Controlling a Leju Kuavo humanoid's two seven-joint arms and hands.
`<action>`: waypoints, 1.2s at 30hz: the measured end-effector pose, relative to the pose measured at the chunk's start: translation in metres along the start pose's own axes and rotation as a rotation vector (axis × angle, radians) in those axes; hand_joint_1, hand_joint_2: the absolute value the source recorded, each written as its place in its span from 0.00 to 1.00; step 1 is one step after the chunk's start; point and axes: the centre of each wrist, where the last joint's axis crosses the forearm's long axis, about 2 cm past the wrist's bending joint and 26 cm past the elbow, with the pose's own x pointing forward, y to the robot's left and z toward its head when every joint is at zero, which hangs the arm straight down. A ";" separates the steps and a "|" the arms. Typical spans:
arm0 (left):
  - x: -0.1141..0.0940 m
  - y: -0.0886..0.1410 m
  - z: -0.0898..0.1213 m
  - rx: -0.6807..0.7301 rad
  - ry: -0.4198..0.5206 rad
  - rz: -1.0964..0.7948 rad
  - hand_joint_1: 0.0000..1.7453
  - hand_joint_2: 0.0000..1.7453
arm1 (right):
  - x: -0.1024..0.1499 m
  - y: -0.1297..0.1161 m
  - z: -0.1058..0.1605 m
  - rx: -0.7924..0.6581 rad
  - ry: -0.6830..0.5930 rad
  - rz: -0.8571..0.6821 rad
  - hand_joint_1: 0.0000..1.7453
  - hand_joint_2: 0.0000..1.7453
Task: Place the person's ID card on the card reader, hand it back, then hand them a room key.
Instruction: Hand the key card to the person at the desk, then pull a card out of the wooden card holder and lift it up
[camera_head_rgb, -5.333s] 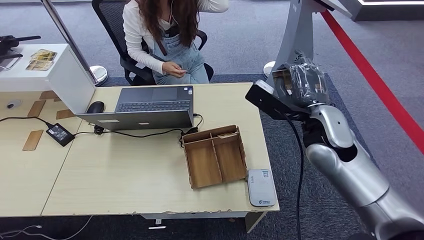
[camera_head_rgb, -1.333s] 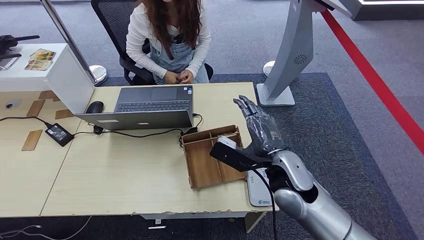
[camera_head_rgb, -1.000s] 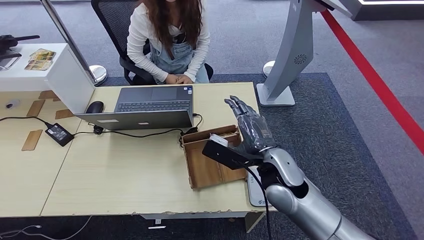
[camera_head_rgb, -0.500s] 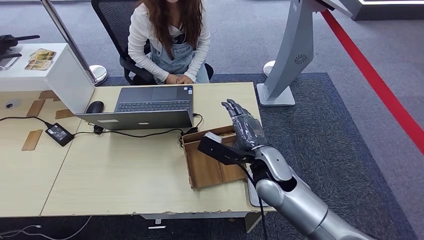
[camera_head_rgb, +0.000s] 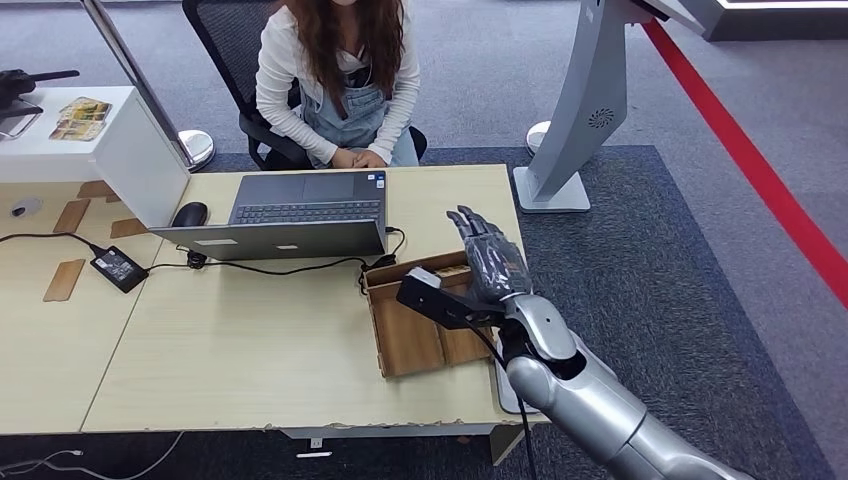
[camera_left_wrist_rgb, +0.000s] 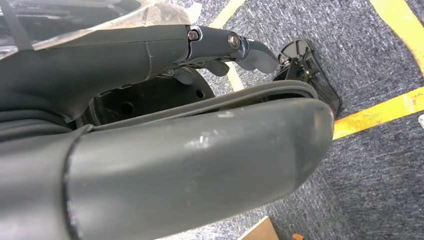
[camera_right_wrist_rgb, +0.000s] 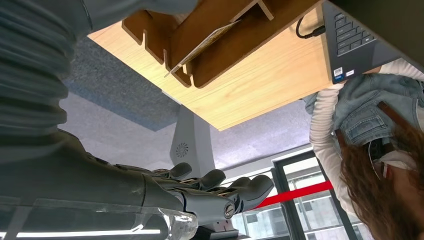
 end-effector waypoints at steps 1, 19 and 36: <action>0.000 0.000 0.000 0.000 0.000 0.000 0.00 0.00 | -0.001 0.001 0.000 0.001 0.002 0.001 0.00 1.00; 0.001 0.000 0.000 0.002 -0.001 0.000 0.00 0.00 | -0.002 0.008 -0.001 0.016 0.022 0.008 0.00 1.00; 0.001 0.000 0.000 0.004 -0.003 -0.004 0.00 0.00 | -0.001 0.017 -0.002 0.007 0.019 0.014 0.00 1.00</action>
